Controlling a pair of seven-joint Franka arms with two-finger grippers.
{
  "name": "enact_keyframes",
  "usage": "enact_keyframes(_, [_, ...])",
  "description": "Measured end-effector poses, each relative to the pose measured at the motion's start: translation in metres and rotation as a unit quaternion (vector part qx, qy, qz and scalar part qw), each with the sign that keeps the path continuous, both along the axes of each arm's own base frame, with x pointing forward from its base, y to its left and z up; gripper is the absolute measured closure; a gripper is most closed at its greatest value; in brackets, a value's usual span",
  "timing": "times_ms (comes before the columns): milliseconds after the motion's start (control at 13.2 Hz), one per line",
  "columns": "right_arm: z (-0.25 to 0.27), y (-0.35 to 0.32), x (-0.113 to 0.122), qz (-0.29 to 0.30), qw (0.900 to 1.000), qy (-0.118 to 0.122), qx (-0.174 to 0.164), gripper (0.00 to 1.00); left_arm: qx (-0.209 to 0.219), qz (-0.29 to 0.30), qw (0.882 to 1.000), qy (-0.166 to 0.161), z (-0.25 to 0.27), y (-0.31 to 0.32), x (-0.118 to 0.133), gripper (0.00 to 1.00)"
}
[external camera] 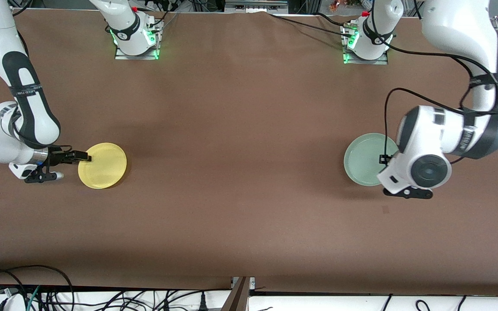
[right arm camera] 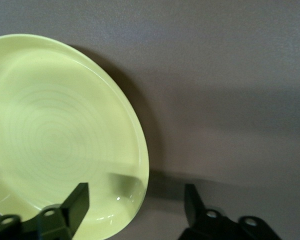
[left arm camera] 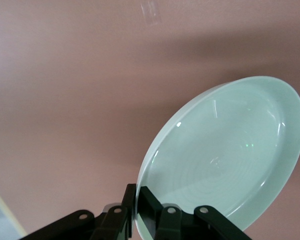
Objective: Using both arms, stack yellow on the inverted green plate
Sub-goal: 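Flip the green plate with the left gripper while the right gripper lifts yellow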
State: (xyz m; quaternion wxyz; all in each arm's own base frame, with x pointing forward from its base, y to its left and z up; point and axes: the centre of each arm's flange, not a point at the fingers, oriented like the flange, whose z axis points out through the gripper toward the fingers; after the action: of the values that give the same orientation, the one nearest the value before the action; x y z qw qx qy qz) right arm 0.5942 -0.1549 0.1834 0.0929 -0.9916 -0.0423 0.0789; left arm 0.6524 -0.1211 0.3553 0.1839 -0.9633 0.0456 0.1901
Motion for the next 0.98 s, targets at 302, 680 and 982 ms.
enact_keyframes(302, [0.000, 0.001, 0.001, 0.001, 1.000, -0.001, 0.001, 0.66, 0.084, -0.033, 0.996, -0.023, 0.040, -0.086, -0.022, 0.92])
enact_keyframes(680, [0.001, 0.003, 0.002, 0.008, 1.000, -0.003, 0.003, 0.91, 0.214, -0.098, 0.968, -0.089, 0.057, -0.208, -0.085, 0.92])
enact_keyframes(982, [0.003, 0.003, 0.003, 0.013, 1.000, -0.006, 0.005, 0.98, 0.310, -0.153, 0.922, -0.173, 0.048, -0.316, -0.168, 0.92])
